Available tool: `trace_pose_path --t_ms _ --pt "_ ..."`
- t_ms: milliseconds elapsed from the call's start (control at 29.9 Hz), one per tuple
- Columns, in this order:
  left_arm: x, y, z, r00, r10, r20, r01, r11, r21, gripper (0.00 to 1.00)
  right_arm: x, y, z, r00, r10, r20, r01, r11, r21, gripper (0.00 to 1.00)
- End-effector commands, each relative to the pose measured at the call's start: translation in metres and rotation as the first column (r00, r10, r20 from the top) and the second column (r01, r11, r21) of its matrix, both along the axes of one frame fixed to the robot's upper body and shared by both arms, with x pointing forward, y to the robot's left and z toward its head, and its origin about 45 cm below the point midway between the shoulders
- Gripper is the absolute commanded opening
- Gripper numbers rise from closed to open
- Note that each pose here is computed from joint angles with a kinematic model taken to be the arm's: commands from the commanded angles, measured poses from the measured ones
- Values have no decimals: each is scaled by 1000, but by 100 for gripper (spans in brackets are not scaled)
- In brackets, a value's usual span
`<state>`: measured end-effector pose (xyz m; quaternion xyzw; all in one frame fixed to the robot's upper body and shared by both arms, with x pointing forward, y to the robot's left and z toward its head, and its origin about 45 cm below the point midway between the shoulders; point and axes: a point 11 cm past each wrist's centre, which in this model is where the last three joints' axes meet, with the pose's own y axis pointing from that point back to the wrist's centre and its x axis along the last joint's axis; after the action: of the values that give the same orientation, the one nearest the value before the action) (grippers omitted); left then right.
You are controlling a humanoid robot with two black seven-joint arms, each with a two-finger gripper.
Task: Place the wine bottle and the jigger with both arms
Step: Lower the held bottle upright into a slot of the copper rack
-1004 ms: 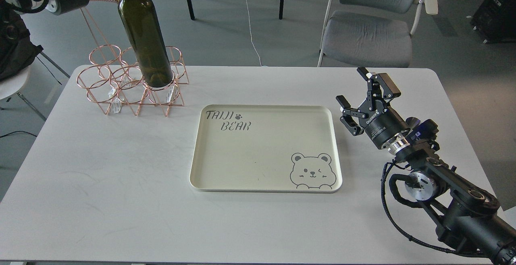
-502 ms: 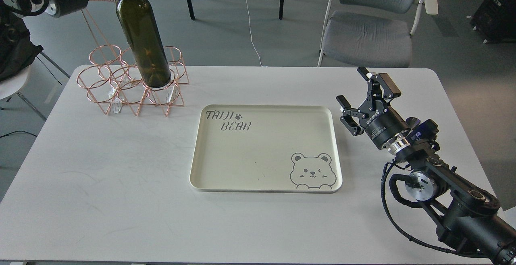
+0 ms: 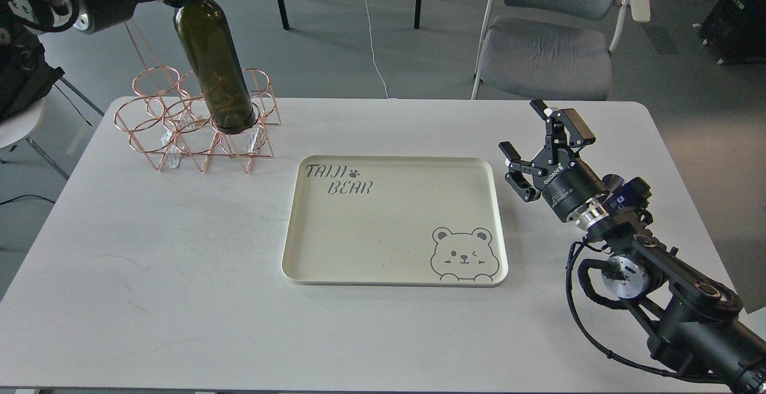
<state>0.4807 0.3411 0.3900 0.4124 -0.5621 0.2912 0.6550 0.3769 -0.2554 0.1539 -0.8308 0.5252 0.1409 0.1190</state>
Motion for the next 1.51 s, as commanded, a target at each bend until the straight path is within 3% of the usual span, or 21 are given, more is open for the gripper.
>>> trace_pose_path --t_ms 0,1172,1339,1473 --pt "0 -1 -7 1000 -1 -13 1 1000 4 11 -1 0 -2 1000 0 -4 0 1000 -1 97" --pt "-8 2 -77 993 22 -113 -25 999 -29 16 -6 -2 -7 1000 -6 -17 6 1000 1 97" --pt "-8 1 -77 994 20 -112 -24 999 -30 25 -6 -2 -7 1000 -5 -17 5 1000 0 97" --pt "-9 1 -78 993 21 -115 -24 999 -27 45 -5 -2 -7 1000 -5 -16 5 1000 0 97"
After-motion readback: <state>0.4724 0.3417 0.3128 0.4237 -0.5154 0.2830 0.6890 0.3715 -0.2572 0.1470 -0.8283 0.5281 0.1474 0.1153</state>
